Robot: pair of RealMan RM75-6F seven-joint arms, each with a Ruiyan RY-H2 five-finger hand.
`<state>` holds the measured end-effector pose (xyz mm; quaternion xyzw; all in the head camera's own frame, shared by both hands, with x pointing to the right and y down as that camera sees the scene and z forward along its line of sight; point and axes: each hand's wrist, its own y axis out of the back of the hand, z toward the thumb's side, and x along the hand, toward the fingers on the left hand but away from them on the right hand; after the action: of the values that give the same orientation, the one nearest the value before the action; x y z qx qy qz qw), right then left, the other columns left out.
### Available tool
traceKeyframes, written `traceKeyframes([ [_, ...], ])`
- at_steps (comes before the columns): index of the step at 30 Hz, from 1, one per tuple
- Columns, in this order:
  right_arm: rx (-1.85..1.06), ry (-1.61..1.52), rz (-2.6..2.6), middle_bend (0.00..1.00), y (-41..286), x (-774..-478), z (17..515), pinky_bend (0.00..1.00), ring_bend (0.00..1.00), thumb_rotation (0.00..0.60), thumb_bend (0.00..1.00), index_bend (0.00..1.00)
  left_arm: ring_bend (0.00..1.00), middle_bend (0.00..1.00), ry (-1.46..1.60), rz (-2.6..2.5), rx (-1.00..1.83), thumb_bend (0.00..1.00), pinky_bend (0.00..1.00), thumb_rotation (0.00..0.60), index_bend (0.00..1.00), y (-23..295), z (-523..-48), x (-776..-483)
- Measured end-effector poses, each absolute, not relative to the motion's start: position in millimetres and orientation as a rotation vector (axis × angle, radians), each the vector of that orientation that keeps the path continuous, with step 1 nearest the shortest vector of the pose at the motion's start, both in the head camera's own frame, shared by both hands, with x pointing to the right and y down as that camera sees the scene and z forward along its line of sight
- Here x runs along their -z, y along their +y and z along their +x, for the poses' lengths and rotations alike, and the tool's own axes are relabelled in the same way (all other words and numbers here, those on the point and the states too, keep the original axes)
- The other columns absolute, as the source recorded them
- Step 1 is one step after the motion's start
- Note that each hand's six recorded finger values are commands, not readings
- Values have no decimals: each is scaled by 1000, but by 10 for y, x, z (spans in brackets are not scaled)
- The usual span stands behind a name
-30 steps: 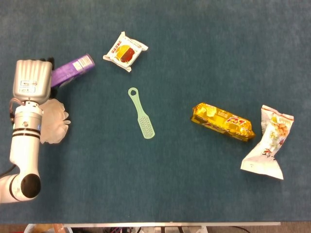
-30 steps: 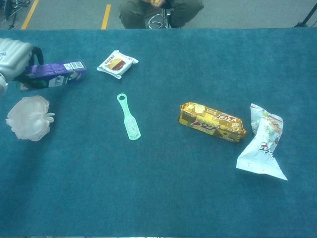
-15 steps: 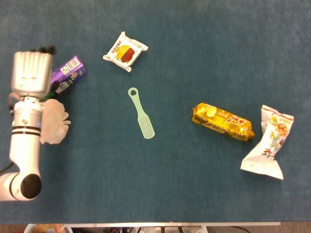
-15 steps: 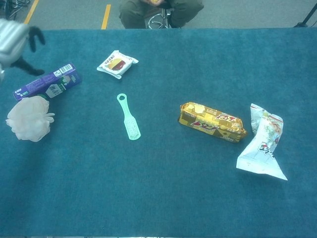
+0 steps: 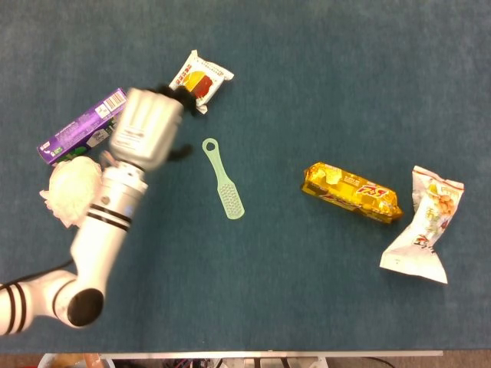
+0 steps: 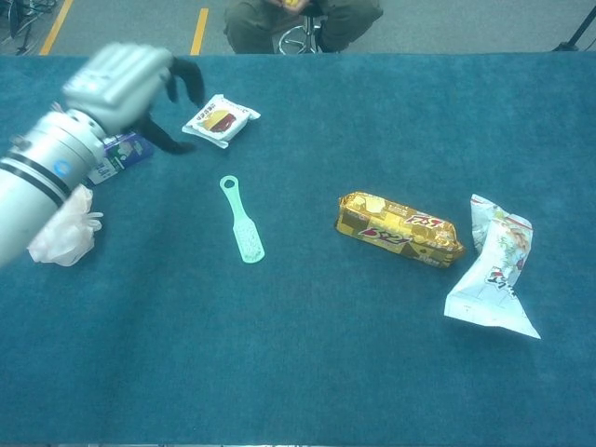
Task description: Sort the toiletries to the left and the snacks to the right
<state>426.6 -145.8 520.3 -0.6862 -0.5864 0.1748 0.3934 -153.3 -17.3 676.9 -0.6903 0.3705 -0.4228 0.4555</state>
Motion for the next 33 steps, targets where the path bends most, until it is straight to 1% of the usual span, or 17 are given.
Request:
traceKeyframes([
  [4, -457, -1487, -1731, 439, -1476, -5141, 4256, 523, 356, 600, 0, 430, 418, 421, 868, -1779, 1045, 112, 550, 600, 487, -34, -1392, -6914],
  [11, -483, -1507, -1733, 439, -1474, -5192, 4314, 523, 356, 600, 0, 432, 418, 423, 800, -1830, 1053, 112, 542, 600, 487, 140, -1233, -7133],
  [23, -511, -1517, -1737, 439, -1405, -5284, 4411, 523, 356, 600, 0, 433, 418, 423, 745, -1798, 963, 112, 524, 600, 487, 206, -835, -7298],
  [33, -548, -1535, -1751, 439, -1375, -5422, 4505, 523, 356, 600, 0, 433, 418, 423, 751, -1817, 961, 112, 522, 600, 487, 210, -689, -7497],
])
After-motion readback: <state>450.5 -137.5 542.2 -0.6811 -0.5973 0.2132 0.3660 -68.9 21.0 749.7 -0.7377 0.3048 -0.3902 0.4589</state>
